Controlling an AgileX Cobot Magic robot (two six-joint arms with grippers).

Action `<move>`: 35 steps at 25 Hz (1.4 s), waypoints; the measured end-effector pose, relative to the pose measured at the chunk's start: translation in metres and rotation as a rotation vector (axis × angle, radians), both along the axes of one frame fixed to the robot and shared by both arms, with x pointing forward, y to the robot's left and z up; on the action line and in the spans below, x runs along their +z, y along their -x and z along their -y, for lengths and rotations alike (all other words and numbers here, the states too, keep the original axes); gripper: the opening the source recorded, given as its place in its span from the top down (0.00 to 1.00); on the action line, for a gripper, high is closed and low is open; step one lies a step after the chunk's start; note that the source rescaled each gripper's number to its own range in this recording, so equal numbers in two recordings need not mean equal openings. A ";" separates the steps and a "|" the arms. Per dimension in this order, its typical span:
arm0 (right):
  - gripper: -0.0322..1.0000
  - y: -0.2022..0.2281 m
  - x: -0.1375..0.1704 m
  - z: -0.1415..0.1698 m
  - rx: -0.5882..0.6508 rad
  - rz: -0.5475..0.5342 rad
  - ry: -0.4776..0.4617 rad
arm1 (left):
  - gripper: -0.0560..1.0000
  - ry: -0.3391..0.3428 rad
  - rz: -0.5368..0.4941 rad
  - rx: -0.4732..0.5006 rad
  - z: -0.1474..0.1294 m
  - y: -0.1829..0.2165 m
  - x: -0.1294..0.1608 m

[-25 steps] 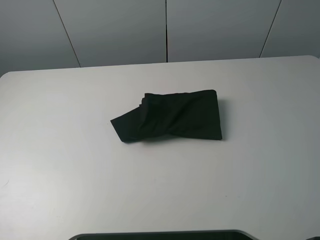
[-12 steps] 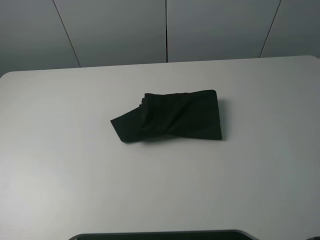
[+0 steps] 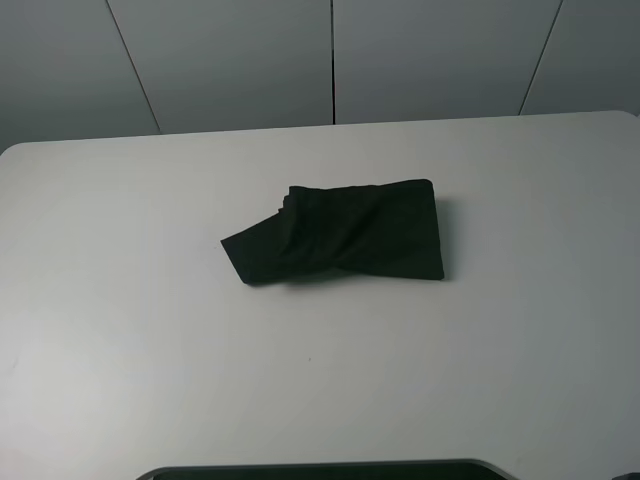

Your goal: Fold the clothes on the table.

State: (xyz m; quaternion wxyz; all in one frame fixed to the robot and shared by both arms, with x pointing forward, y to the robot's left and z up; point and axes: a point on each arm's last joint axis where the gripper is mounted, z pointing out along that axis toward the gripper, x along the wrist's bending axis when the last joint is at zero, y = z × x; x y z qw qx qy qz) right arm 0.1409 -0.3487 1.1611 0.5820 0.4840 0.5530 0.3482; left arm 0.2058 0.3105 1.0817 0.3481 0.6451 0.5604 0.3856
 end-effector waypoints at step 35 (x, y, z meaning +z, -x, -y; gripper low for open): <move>0.06 -0.090 -0.108 -0.048 0.246 -0.409 -0.218 | 0.24 0.134 -0.021 -0.120 0.018 -0.025 -0.028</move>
